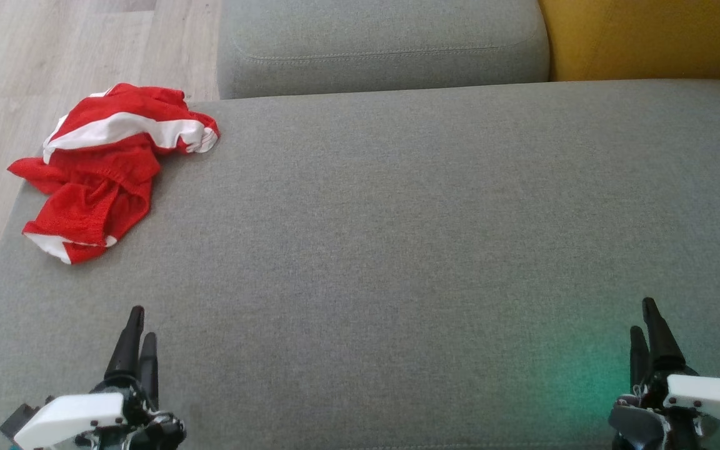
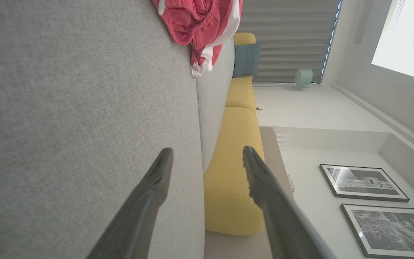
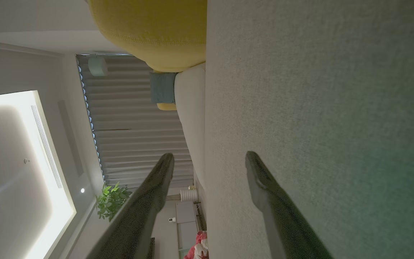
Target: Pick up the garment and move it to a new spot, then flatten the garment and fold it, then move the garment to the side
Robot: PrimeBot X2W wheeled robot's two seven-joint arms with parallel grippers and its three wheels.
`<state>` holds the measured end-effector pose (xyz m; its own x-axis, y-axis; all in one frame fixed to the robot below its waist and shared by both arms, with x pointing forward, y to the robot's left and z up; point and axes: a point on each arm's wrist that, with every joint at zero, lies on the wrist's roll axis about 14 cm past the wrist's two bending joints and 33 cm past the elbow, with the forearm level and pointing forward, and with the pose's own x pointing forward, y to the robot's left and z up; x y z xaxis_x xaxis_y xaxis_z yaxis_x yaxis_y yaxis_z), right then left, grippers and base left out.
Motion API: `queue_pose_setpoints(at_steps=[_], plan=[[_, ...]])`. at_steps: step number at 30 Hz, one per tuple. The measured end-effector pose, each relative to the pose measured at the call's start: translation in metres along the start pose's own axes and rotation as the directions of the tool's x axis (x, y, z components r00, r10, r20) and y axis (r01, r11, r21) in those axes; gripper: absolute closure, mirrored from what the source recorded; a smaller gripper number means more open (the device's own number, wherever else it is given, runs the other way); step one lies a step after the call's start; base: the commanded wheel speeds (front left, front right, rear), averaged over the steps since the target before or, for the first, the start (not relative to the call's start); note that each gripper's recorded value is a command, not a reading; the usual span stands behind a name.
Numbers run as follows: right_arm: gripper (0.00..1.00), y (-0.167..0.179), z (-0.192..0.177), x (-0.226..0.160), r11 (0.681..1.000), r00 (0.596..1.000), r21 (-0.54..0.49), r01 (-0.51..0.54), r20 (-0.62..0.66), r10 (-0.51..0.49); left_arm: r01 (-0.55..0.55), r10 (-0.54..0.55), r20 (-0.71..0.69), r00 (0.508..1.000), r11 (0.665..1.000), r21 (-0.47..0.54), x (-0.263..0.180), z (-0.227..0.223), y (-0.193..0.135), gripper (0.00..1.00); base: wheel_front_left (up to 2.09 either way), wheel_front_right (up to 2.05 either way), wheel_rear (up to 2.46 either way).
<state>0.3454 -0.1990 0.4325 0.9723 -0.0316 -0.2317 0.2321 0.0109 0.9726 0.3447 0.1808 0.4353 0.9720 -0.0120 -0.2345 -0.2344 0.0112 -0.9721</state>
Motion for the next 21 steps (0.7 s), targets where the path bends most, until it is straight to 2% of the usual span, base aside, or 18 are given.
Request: queue_pose_setpoints(at_steps=[13, 21], plan=[[0.00, 0.016, -0.007, 0.001, 0.990, 0.999, -0.135, -0.048, -0.009, 0.047, 0.042, -0.042, -0.005, 0.999, 0.989, 0.143, 0.001, -0.007, -0.019, 0.00, 0.00, 0.00, 0.00], [0.00, 0.026, -0.013, 0.001, 0.963, 0.997, -0.257, -0.082, -0.022, 0.079, 0.054, -0.054, -0.010, 0.999, 0.965, 0.258, 0.001, -0.012, -0.027, 0.00, 0.00, 0.00, 0.00]])
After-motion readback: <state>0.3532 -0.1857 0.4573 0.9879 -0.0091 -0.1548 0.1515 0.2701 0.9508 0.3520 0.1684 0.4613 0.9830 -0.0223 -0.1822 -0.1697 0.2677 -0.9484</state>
